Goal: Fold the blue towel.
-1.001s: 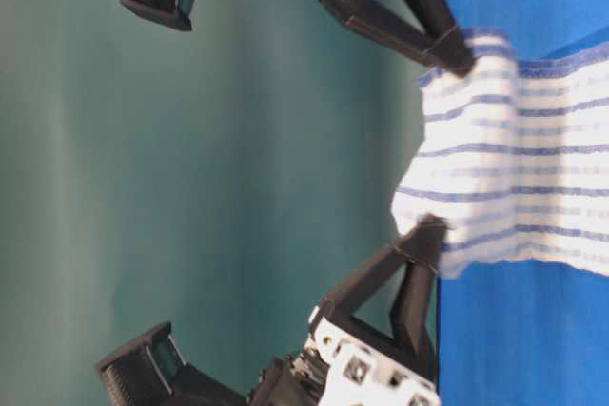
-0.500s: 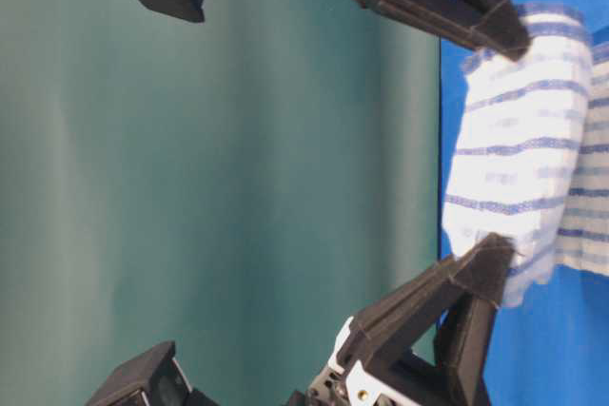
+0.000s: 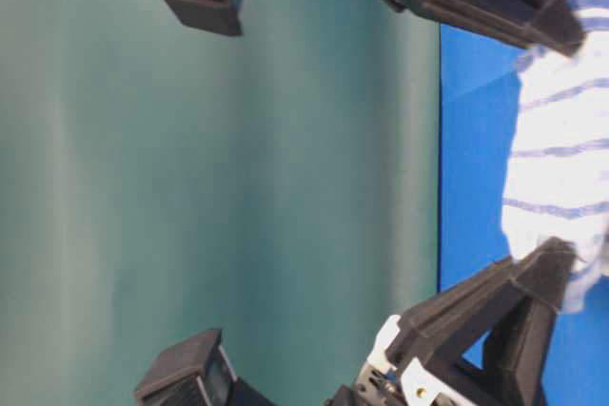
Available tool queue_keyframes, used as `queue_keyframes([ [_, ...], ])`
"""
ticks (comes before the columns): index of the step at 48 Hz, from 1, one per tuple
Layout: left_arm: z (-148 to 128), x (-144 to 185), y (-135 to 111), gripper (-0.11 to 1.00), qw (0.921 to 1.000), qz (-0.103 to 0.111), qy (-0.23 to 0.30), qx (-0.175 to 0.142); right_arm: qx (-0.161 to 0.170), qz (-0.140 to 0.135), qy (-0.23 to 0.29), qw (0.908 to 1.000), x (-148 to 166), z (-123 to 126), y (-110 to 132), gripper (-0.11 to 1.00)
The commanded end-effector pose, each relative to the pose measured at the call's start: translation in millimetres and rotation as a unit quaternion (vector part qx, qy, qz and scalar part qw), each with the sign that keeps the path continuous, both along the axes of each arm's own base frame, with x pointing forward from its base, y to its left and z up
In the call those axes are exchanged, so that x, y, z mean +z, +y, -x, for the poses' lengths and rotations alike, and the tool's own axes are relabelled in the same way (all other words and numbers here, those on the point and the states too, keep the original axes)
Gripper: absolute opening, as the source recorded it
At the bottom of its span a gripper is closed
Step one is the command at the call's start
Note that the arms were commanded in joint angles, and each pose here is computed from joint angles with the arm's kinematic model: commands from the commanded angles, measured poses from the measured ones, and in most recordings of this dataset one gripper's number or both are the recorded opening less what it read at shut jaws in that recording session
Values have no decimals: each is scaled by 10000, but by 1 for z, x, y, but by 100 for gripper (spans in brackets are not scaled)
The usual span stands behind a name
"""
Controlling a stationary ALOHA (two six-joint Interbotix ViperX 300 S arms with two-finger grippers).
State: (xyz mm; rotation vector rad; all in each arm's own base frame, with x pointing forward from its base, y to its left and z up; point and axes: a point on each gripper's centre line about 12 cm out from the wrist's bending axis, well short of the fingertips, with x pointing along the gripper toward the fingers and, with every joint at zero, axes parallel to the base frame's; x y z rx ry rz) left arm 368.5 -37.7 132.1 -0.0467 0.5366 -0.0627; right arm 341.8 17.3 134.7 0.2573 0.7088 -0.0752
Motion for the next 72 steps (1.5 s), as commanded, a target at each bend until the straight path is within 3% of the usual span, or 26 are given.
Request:
queue_keyframes([
  [1, -5, 7, -2, 4, 9999, 90, -131, 28, -21, -38, -104, 9999, 5, -7, 2, 12],
  [6, -3, 4, -2, 4, 9998, 163, -70, 75, -1, -44, -73, 10000, 3, -8, 3, 24],
  [18, -3, 4, -2, 6, 9991, 369, -60, 186, -7, -62, -96, 9999, 6, -8, 4, 70],
  [24, -2, 9, -8, 38, 9990, 423, -91, 141, 25, -59, -175, 9998, 14, -7, 4, 86],
  [31, 1, 28, -18, 80, 9986, 411, -333, -46, 107, -42, -251, 9996, 29, -1, 5, 86],
  [35, 4, 43, -19, 91, 9979, 418, -485, -81, 195, 0, -304, 9993, 39, 3, 5, 86],
  [55, 34, 94, -9, 87, 9968, 421, -679, -71, 564, 303, -637, 9959, 88, 22, 6, 86],
  [72, 87, 114, 4, 86, 9943, 471, -954, 19, 659, 411, -1020, 9917, 124, 76, 2, 86],
])
